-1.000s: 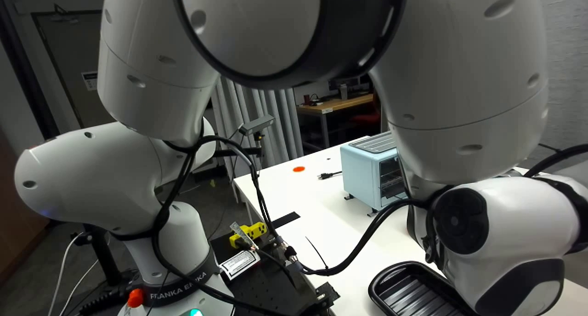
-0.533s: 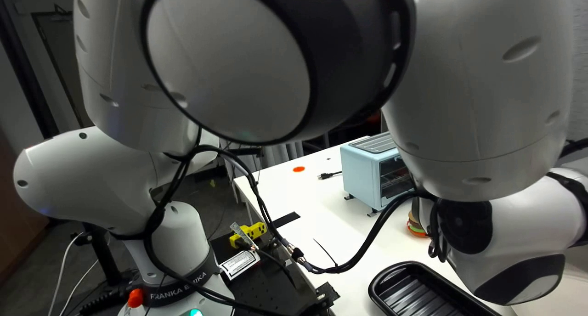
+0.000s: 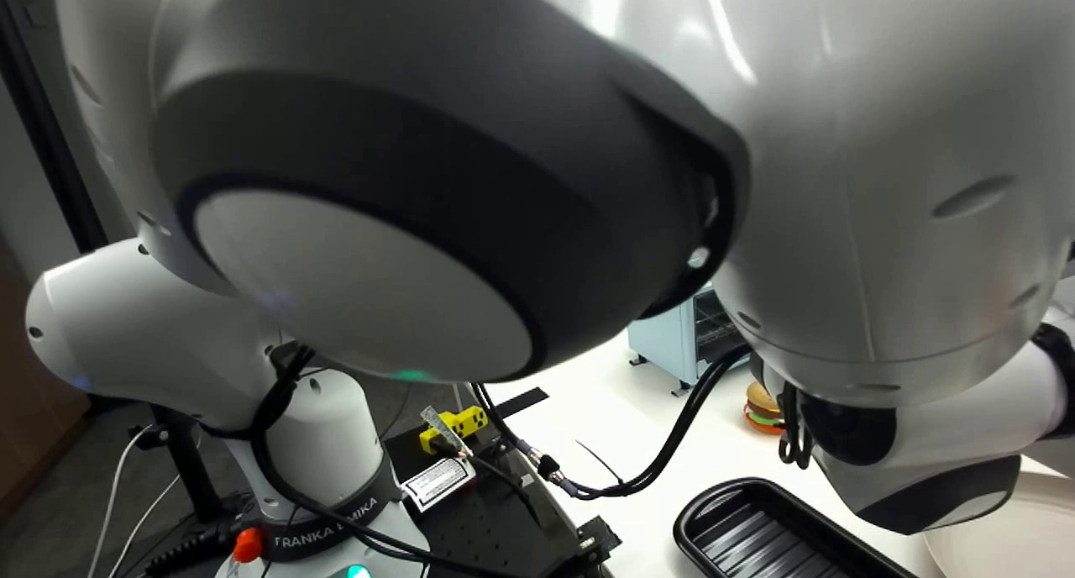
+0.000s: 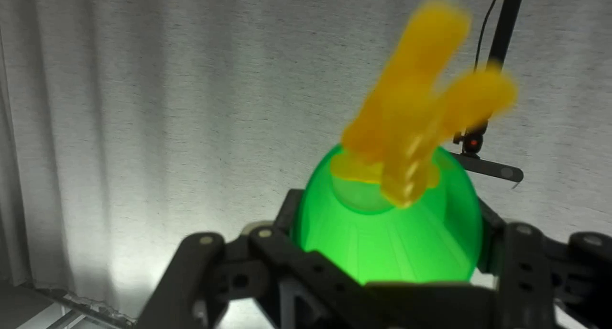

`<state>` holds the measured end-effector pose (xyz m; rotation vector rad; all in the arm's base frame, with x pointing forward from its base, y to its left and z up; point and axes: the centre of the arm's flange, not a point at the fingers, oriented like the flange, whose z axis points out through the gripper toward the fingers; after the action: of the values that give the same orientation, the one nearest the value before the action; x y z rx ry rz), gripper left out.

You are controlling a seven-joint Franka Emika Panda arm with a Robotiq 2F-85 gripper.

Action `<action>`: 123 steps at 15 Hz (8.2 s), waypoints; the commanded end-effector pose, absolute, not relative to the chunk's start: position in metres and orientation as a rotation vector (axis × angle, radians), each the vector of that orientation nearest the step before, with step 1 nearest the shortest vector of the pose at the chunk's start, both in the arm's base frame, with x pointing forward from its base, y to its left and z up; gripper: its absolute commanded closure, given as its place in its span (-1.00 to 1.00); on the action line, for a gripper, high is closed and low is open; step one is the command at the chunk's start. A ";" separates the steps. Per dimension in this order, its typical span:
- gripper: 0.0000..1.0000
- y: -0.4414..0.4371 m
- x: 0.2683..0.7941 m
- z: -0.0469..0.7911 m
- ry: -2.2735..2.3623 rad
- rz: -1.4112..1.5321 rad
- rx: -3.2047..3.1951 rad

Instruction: Pour the contents of the green cup onto the plate

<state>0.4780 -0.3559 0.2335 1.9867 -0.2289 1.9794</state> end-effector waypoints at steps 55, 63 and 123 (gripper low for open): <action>-0.05 -0.324 0.492 0.252 -0.659 1.148 2.593; -0.05 -0.279 0.497 0.288 -0.667 0.887 2.859; -1.00 -0.304 0.364 0.178 -0.019 0.108 3.074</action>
<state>0.3612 -0.3015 0.1773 3.0729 -0.0488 0.0893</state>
